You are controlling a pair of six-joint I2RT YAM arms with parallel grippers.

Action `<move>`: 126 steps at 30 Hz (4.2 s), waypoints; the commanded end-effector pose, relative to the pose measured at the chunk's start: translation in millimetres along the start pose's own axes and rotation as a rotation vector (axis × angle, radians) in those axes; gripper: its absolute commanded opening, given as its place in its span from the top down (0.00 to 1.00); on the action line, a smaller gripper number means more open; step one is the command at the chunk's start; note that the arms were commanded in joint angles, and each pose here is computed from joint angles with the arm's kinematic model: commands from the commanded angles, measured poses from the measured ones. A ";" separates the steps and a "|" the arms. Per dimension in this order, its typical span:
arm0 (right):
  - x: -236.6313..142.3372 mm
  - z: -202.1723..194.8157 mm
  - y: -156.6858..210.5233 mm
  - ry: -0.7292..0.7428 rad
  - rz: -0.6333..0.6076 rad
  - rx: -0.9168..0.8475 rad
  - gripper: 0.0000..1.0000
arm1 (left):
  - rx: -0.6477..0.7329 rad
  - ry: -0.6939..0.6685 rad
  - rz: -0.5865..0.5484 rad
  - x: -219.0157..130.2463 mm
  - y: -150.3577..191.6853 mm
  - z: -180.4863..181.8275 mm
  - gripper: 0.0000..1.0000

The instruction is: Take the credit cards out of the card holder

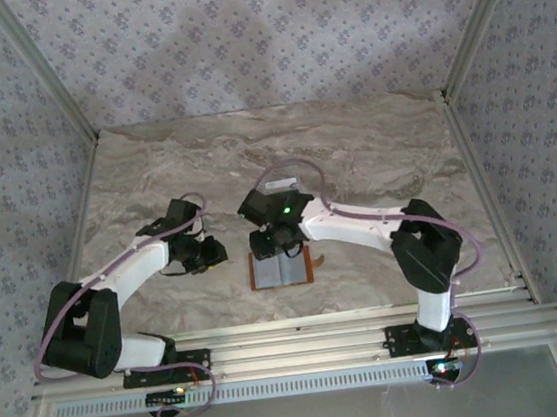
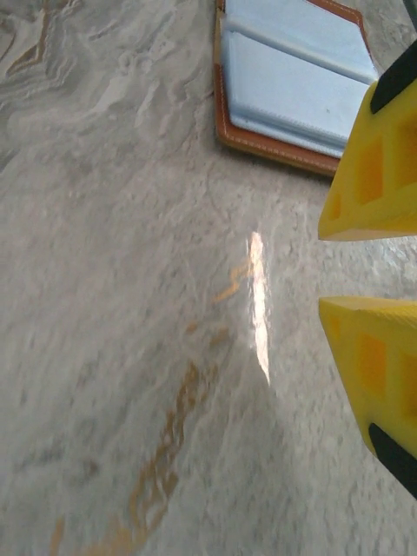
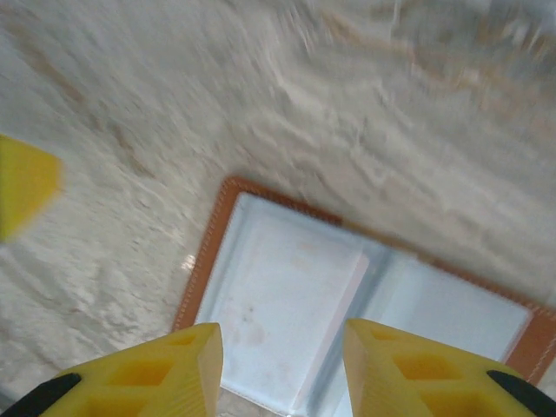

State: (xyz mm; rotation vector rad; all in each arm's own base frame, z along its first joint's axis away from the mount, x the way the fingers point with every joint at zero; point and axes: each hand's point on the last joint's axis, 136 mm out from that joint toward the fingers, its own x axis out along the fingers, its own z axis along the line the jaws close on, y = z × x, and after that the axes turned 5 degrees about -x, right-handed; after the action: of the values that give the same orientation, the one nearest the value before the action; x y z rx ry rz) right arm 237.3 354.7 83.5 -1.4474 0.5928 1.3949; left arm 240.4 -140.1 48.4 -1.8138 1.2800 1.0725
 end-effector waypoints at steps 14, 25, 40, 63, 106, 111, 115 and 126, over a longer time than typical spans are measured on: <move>35.3 5.3 15.0 0.184 0.124 0.161 0.54 | 0.010 0.119 0.029 -0.2 5.0 -5.7 0.75; 68.3 1.2 39.8 0.204 0.231 0.166 0.54 | 0.012 0.124 0.028 -1.4 5.5 -6.8 0.75; 38.5 14.1 18.2 0.112 0.102 0.190 0.88 | 0.047 0.143 0.072 0.1 15.7 -22.5 0.75; 28.0 18.9 23.1 -0.075 -0.018 0.180 0.81 | -0.009 0.153 0.224 54.4 56.6 -35.4 0.84; -27.4 30.4 19.6 -0.160 -0.067 0.150 0.67 | -0.024 0.018 0.244 52.9 61.7 -6.6 0.83; -13.2 -17.0 53.0 -0.016 0.004 0.216 0.68 | 0.023 -0.029 0.241 44.5 61.3 -10.2 0.83; -15.2 -43.5 67.0 0.006 -0.005 0.294 0.68 | 0.063 -0.067 0.236 39.2 61.4 -15.2 0.83; -17.2 -89.7 95.8 0.058 -0.007 0.365 0.68 | 0.194 -0.230 0.218 25.5 60.0 -34.4 0.83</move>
State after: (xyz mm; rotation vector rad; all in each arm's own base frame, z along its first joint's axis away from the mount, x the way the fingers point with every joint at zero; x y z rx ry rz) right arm 190.6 247.7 59.0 -1.2012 0.7982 1.2102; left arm 201.0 -206.9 32.5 -1.4864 1.4535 1.1489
